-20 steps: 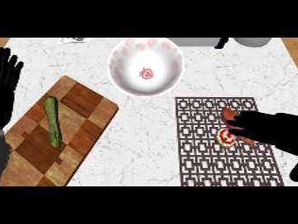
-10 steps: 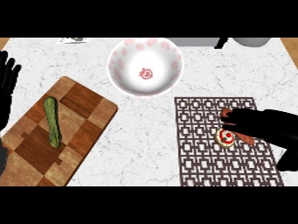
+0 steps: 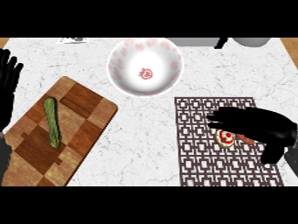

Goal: Pick the cupcake from the placemat and place it in the bowl

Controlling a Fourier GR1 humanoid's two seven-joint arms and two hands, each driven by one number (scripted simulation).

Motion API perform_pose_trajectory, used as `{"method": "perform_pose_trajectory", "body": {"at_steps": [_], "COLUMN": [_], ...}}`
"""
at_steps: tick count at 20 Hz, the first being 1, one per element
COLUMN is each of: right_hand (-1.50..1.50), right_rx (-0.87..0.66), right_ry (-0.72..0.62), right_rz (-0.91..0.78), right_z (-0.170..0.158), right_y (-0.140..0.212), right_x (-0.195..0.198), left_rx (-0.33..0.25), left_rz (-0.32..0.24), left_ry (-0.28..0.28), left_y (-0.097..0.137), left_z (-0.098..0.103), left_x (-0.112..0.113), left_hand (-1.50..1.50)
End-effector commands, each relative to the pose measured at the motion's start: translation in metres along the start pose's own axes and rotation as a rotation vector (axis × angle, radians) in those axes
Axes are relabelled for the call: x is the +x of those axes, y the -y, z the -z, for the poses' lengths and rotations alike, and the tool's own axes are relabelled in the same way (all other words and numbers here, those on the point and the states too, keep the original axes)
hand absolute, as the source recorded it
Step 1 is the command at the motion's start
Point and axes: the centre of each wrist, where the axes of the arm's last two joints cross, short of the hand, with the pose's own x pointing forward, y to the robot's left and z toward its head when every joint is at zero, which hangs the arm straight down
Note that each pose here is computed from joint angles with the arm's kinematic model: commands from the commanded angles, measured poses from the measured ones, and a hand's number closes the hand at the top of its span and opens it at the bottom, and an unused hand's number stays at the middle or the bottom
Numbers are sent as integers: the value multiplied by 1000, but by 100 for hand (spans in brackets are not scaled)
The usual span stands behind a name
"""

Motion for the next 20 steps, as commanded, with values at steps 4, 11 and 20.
{"method": "perform_pose_trajectory", "body": {"at_steps": [4,11,20], "right_hand": [-150,-150,150], "right_rx": [41,79,9], "right_ry": [26,-40,24], "right_rz": [20,31,1], "right_z": [13,33,41], "right_y": [-15,-38,-41], "right_x": [-12,-14,-16], "left_rx": [10,2,4], "left_rz": [-10,-2,13], "left_ry": [-12,-9,-1], "left_y": [2,8,11], "left_z": [1,-18,-5], "left_x": [10,1,-16], "left_hand": [0,0,0]}}
